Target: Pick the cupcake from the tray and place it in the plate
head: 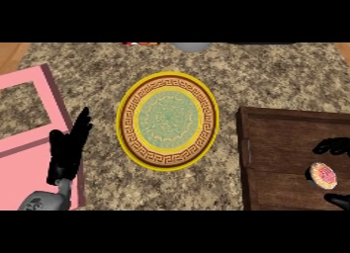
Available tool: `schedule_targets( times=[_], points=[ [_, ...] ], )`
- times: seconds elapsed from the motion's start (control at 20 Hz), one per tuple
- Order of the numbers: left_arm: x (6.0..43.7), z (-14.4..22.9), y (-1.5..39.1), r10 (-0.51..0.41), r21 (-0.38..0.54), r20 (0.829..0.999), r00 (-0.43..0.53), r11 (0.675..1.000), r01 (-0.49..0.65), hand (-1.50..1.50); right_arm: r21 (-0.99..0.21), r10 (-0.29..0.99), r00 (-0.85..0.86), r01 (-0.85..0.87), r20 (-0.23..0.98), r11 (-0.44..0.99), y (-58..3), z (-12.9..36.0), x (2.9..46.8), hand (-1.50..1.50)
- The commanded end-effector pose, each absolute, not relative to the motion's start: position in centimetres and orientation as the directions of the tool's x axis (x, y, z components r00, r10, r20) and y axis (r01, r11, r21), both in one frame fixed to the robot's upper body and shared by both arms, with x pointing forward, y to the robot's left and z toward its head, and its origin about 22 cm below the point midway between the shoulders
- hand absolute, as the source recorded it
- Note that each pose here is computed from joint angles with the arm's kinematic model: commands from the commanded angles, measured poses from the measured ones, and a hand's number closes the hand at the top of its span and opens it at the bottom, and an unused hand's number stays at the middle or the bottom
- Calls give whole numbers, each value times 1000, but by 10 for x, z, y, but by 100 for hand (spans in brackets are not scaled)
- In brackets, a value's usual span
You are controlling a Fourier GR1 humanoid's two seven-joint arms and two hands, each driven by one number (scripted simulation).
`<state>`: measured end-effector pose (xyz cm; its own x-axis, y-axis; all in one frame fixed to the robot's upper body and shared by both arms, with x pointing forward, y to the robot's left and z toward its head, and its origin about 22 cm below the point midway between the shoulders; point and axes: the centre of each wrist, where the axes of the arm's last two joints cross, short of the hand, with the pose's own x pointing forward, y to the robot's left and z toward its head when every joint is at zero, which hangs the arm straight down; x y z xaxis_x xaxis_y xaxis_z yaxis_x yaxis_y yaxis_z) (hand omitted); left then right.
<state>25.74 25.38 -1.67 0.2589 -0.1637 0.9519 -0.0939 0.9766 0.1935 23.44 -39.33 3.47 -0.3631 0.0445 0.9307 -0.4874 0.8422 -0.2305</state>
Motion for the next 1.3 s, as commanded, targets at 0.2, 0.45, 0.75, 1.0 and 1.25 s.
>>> schedule_targets(
  times=[0.2,0.45,0.75,1.0,1.25],
  points=[
    [257,-21,259,-159,195,946,284,975,-103,0,-587,299,-522,-569,799,576,-437,70,243,-150],
    [257,-12,255,-152,188,949,275,976,-108,0,-782,484,-615,-467,622,412,-444,100,257,-150],
    [252,-12,246,-169,205,944,284,974,-100,0,-822,597,-602,-539,530,186,-431,127,270,-150],
    [256,-20,255,-161,201,944,289,973,-115,0,-800,625,-606,-599,491,48,-410,106,270,-150],
    [245,-12,250,-152,193,947,284,974,-121,0,-789,655,-588,-614,475,22,-426,81,262,-150]
  ],
)
